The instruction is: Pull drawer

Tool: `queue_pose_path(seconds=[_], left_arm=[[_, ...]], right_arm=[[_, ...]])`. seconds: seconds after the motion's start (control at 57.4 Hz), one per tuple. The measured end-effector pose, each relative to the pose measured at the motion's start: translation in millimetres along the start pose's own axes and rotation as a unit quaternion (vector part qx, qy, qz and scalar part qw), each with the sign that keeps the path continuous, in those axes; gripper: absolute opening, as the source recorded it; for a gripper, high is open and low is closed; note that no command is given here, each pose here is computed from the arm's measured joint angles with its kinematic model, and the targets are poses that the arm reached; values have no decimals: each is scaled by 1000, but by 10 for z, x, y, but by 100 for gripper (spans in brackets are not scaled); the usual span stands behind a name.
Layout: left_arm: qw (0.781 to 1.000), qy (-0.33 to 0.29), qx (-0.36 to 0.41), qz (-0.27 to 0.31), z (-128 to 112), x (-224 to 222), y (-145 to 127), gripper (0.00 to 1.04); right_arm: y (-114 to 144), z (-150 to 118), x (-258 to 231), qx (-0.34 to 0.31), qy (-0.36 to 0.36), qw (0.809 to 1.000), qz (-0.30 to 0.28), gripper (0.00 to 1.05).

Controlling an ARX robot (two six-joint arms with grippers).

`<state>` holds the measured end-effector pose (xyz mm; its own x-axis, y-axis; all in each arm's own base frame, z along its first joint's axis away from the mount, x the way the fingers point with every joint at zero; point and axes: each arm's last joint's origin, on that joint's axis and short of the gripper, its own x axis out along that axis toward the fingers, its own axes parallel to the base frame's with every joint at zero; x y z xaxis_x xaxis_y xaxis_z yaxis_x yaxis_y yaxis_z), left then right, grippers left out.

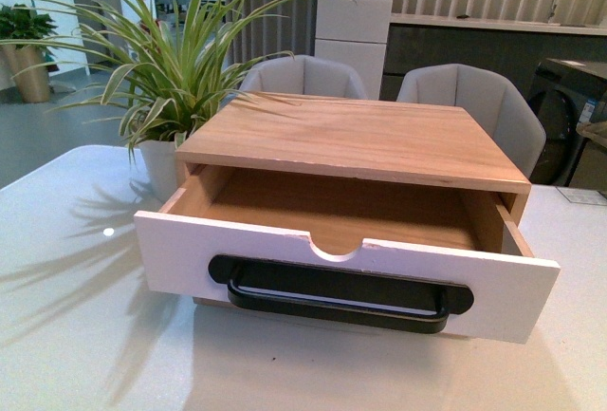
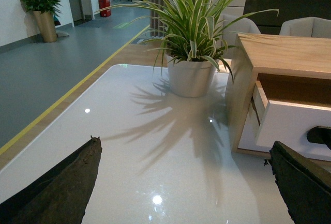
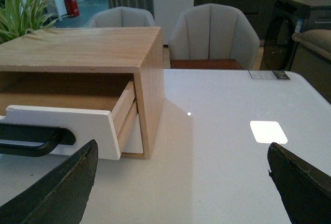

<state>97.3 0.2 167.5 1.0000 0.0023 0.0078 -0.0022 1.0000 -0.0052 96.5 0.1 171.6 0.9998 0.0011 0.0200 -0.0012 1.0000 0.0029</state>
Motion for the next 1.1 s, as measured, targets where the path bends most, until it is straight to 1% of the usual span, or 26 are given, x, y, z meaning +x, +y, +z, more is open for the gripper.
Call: queue_pose_path(seconds=[1.097], left_arm=[[1000, 0, 0, 0, 0, 0, 0, 97]], right_arm=[[0, 0, 0, 0, 0, 1000, 0, 96]])
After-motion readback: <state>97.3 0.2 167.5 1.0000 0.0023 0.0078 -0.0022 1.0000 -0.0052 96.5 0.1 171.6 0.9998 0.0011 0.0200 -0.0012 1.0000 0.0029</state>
